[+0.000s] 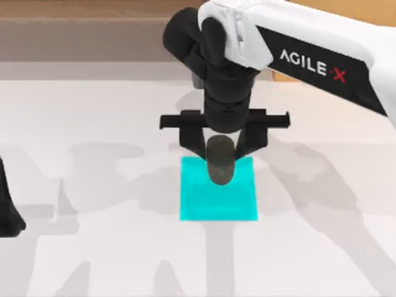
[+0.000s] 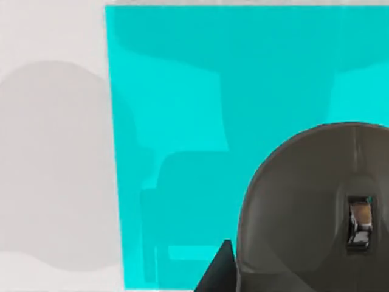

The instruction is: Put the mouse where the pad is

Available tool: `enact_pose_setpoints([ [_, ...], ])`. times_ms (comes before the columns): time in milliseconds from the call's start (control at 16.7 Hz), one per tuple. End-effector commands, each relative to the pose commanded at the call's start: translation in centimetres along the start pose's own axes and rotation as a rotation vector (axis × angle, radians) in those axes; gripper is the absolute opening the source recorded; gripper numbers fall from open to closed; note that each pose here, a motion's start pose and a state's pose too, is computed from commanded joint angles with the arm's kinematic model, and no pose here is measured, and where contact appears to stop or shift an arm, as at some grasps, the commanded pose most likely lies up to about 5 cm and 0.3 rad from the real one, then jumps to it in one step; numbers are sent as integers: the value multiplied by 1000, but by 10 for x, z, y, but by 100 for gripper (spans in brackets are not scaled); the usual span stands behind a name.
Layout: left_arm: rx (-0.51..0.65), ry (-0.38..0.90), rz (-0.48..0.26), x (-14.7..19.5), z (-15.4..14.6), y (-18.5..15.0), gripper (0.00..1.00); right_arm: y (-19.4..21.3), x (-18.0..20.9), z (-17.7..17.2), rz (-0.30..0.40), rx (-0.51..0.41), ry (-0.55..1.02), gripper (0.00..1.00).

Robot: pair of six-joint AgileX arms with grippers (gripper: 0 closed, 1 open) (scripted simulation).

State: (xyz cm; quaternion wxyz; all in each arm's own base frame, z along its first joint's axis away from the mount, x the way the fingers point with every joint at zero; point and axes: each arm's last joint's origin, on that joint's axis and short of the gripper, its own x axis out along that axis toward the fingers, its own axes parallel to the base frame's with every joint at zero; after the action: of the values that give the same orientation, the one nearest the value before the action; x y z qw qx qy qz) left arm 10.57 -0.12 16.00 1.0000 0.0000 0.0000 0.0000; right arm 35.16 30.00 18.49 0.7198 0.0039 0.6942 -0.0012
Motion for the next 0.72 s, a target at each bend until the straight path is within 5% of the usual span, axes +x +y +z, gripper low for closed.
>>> enact_pose_setpoints([
  [720, 0, 0, 0, 0, 0, 0, 100, -1, 16, -5, -1, 2, 54, 0],
])
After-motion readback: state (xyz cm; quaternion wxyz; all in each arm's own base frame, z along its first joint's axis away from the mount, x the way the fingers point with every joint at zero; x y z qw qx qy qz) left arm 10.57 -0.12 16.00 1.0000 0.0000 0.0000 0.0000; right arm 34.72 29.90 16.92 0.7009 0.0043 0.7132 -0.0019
